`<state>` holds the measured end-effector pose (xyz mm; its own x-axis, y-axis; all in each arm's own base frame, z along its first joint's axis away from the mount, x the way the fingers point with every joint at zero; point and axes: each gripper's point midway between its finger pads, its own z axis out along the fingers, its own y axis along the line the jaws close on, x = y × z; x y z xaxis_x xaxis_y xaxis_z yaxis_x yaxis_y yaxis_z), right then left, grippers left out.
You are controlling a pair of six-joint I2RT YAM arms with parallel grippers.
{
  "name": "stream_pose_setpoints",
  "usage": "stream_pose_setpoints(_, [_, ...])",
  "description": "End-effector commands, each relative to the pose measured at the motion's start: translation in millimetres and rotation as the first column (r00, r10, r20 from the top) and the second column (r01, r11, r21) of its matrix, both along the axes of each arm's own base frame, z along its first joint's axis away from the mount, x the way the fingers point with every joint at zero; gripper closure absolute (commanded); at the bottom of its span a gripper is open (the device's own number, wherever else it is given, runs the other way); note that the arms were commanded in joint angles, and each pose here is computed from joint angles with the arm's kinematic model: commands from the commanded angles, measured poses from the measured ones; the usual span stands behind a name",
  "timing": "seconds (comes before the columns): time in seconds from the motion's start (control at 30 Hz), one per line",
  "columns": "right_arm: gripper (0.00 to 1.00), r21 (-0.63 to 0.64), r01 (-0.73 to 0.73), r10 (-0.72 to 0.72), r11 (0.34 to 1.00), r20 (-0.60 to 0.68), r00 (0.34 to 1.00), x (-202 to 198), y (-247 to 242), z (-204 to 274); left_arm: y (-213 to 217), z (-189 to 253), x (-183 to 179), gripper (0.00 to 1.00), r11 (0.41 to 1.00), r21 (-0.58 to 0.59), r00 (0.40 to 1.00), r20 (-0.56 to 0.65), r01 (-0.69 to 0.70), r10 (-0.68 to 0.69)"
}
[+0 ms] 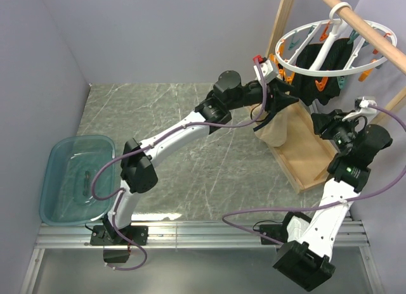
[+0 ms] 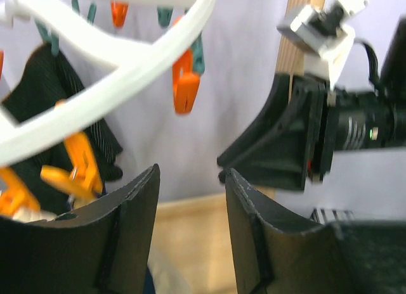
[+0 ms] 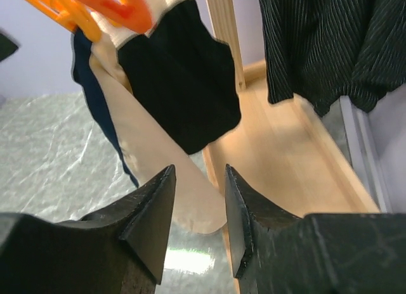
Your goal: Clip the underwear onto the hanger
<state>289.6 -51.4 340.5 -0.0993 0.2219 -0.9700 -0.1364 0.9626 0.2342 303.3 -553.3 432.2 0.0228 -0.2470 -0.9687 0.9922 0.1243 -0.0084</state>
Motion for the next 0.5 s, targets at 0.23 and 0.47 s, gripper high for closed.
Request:
stream_pose_setpoints(0.23, [0.57,-0.13,-0.009,0.049,0.991,0.312,0.949,8,0,69,-10,50,-9,0.48,0.979,-0.202,1.0,0.023,0.02,-0.016])
stream_pose_setpoints(0.47, [0.55,-0.239,-0.088,0.174,0.967,0.368,0.913,12,27,84,-9,56,-11,0.47,0.971,-0.235,0.999,-0.024,0.035,-0.042])
